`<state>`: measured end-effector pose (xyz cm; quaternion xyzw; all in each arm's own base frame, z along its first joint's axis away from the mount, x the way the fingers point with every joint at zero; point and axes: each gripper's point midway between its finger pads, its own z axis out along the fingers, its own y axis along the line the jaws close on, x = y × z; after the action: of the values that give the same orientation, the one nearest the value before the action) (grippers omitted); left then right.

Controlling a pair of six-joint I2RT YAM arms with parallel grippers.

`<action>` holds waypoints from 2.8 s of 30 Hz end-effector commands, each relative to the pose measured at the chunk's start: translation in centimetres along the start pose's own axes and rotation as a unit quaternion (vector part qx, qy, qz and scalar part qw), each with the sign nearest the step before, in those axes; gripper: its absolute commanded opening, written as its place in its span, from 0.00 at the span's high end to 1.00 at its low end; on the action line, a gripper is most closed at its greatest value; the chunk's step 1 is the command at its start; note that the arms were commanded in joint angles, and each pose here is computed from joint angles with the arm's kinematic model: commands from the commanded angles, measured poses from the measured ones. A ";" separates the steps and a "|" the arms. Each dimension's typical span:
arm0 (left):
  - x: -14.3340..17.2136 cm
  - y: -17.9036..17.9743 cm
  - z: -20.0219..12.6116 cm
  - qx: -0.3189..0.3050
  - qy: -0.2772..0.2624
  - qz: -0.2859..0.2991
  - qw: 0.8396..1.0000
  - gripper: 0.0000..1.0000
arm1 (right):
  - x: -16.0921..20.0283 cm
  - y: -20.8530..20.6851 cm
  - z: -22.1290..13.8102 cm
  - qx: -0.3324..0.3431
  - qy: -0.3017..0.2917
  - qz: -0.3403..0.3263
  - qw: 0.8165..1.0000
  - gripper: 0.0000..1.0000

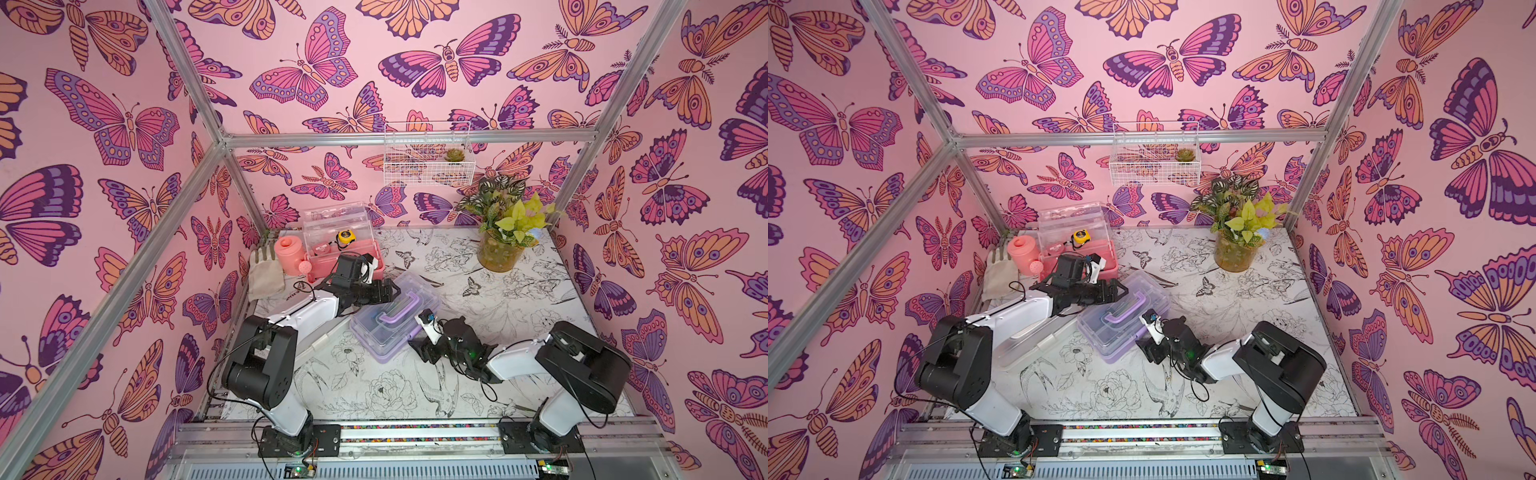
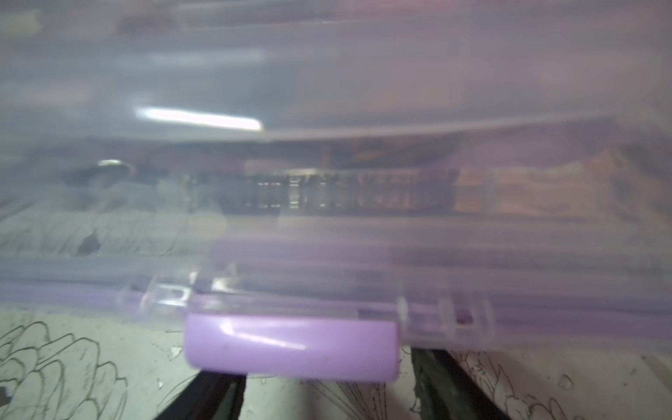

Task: Close toolboxes
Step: Fasten the toolbox latch on the toolbox.

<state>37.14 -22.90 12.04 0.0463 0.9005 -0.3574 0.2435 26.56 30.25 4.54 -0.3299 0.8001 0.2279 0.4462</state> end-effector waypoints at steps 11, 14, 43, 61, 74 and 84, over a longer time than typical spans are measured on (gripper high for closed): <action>1.5 0.0 0.4 0.010 0.027 0.001 1.000 0.09 | -6.4 0.4 -0.6 0.005 -0.111 -0.038 0.993 0.34; 1.6 0.0 0.4 0.010 0.027 0.001 1.000 0.09 | -6.5 0.4 -0.5 0.006 -0.113 -0.041 0.993 0.41; 1.4 0.5 0.6 0.001 0.020 0.009 1.000 0.09 | -5.6 0.1 -2.7 0.010 -0.083 -0.007 0.996 0.63; 1.8 0.2 0.6 0.013 0.024 0.005 1.000 0.08 | -6.1 -2.7 0.1 0.063 -0.164 -0.004 0.984 0.64; 4.6 1.0 0.7 -0.017 0.057 0.014 0.998 0.09 | -7.3 -3.2 -1.6 0.038 -0.197 0.032 0.979 0.69; 4.7 2.9 1.7 -0.058 0.067 0.008 0.996 0.10 | -6.5 -3.1 -2.7 0.029 -0.207 0.054 0.976 0.73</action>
<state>37.30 -23.42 11.91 0.0794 0.8964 -0.3389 0.2743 28.46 27.99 6.00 -0.2727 0.7643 0.2430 0.5315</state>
